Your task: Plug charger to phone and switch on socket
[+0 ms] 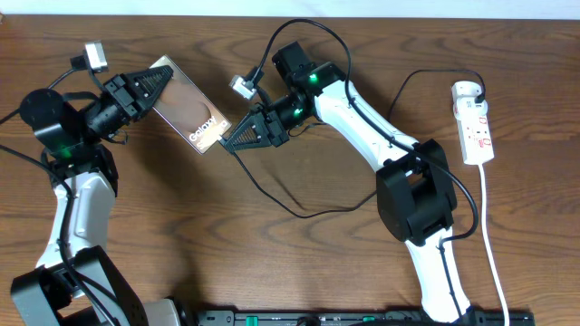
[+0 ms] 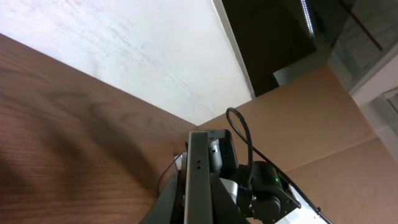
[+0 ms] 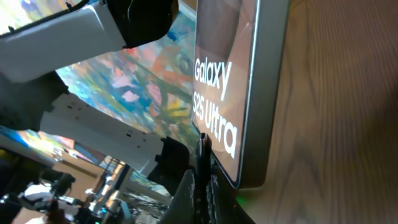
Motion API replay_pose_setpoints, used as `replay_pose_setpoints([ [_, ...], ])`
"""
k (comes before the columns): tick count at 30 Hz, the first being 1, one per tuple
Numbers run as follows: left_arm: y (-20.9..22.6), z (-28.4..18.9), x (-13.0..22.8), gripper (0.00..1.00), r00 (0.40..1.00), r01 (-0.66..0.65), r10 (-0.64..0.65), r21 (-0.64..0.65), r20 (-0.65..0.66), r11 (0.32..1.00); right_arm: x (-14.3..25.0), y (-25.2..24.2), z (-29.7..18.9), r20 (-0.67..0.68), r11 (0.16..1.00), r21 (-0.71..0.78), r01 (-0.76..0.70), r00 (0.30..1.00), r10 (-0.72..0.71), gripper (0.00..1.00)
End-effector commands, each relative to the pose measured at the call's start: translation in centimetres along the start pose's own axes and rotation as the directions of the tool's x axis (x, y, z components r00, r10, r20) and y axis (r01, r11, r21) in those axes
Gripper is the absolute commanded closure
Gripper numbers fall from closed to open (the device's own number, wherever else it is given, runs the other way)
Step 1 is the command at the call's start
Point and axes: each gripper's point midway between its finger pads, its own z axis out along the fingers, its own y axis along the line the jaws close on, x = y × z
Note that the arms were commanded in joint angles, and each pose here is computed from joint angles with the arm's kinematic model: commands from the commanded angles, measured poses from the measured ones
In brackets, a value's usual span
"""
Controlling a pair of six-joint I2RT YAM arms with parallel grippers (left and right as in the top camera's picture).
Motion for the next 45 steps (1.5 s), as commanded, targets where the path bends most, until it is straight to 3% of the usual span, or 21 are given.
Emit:
replay_pose_setpoints([
  [1,-0.3,0.0,-0.2,0.93,1.0,-0.012,0.012,-0.001,0.015,1.0,-1.1,1.7,-0.1,0.011,1.0,-0.022,-0.001,1.0,0.001,0.99],
  [18,0.2,-0.1,-1.2,0.93,0.997,0.02,-0.018,-0.029,0.075,0.999,-0.8,2.0,0.7,-0.004,0.999,-0.034,0.001,1.0,-0.001,0.99],
  [45,-0.2,-0.1,-0.5,0.93,0.999,0.037,-0.036,-0.008,0.033,0.999,-1.2,1.5,-0.7,0.017,1.0,-0.009,0.007,1.0,-0.007,0.99],
])
